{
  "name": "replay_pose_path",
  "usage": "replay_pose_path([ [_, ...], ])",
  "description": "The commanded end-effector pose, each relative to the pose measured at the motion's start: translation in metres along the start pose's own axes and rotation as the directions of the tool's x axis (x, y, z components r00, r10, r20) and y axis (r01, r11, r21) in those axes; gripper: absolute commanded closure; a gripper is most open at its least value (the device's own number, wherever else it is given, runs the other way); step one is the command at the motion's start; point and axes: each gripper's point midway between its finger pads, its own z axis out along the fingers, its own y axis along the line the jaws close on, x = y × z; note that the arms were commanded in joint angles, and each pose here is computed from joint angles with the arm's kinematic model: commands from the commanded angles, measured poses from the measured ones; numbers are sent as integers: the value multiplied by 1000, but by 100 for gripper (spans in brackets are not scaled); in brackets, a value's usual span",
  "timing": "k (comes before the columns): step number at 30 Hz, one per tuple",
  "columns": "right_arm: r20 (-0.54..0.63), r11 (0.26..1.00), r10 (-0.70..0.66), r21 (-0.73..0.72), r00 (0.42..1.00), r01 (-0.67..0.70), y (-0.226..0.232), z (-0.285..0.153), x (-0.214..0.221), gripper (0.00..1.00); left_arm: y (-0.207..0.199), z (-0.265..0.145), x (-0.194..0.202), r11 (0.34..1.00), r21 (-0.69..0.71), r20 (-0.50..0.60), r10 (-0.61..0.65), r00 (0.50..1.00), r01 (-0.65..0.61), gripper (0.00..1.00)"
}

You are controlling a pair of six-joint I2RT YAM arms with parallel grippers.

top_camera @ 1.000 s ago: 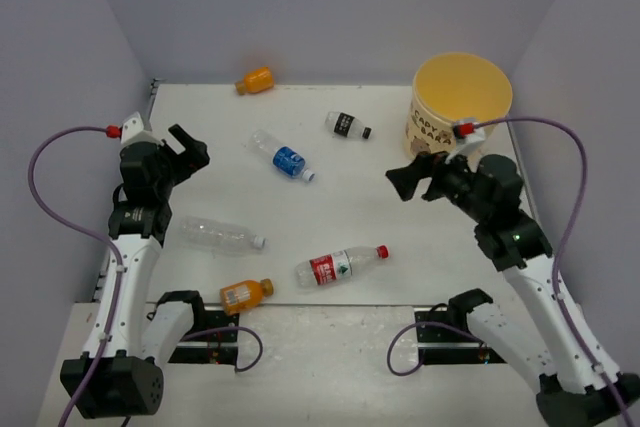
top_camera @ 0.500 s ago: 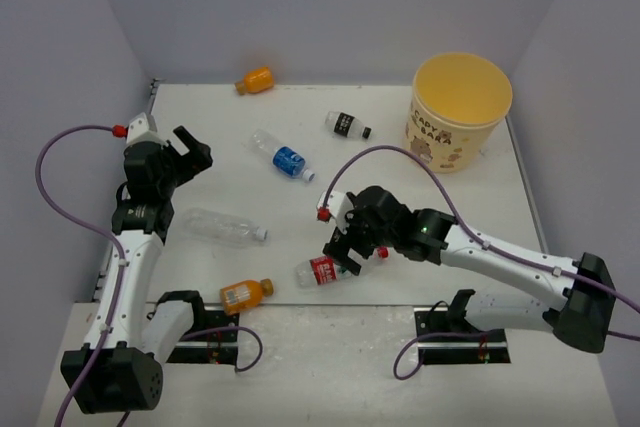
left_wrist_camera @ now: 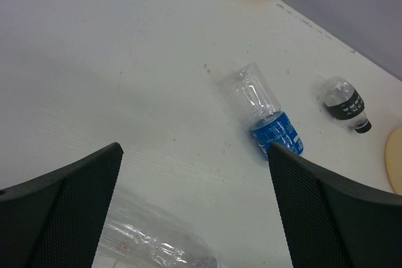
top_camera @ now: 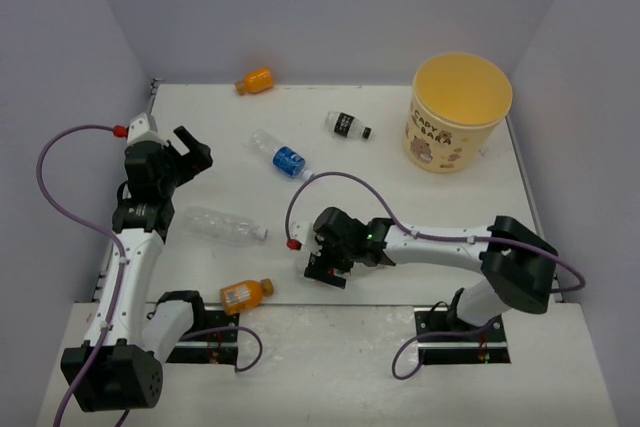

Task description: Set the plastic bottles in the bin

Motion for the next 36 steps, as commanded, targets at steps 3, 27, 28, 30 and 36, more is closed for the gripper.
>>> replay_pose_path([
  [3,-79,999,-25,44,997,29,-7,27,10,5,2,0,-9,1000,-17,36,5,999,-4,0],
  [27,843,662,-96,452,530,-598,-234,-260,-131,94,-26,-11,3,989,147,-22,9,1000,-6,0],
  [28,862,619,-133,458,489,-639,-249,-286,-127,91,-26,-12,6,988,153,-28,3,1000,1,0],
  [30,881,504,-249,473,402,-723,-270,-344,-126,91,-27,-12,10,987,160,-41,-1,999,8,0],
  [36,879,190,-337,416,339,-890,-355,-423,-78,90,-35,-18,33,971,236,-116,1,993,27,0],
])
